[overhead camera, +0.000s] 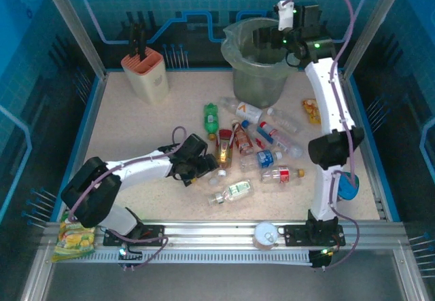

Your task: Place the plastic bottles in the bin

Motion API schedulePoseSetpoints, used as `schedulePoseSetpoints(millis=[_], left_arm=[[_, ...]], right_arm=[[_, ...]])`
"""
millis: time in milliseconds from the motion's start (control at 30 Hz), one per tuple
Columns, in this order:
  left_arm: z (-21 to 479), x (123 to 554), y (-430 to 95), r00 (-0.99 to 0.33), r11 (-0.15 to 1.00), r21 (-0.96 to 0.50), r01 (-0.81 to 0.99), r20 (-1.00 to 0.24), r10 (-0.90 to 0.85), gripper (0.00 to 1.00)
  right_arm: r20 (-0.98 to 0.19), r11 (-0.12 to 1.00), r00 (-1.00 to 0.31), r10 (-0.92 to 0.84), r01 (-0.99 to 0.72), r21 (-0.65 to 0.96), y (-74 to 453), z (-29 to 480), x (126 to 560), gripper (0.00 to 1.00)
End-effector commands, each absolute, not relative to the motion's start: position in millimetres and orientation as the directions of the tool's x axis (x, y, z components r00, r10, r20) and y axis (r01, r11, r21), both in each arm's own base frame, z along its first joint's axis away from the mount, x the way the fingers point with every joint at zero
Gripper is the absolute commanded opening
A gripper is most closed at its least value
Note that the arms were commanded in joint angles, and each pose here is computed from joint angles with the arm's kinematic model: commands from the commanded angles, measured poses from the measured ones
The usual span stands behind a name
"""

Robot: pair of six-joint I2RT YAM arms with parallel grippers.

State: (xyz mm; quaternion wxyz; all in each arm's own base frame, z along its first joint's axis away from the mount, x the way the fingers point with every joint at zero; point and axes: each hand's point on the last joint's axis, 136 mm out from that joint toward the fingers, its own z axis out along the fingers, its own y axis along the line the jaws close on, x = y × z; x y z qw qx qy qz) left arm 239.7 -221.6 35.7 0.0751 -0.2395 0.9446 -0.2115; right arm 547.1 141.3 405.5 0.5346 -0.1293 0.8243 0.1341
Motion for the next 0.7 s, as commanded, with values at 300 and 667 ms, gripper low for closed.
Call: schedulePoseSetpoints(millis=[300, 667], left_arm=[[56.9, 249.8, -219.7, -0.88, 0.824, -0.419, -0.381, -0.107, -0.462, 0.56], [140.9, 292.4, -220.5, -0.896, 0.824, -0.565, -0.042, -0.343, -0.281, 0.32]], right_arm=[[-0.881, 0.825, -0.472, -0.035, -0.511, 0.241, 168.3, 425.0, 431.8, 0.99], [-0.752, 0.698, -0.658, 0.044, -0.518, 0.494, 185.5, 393.9, 358.6, 0.96]])
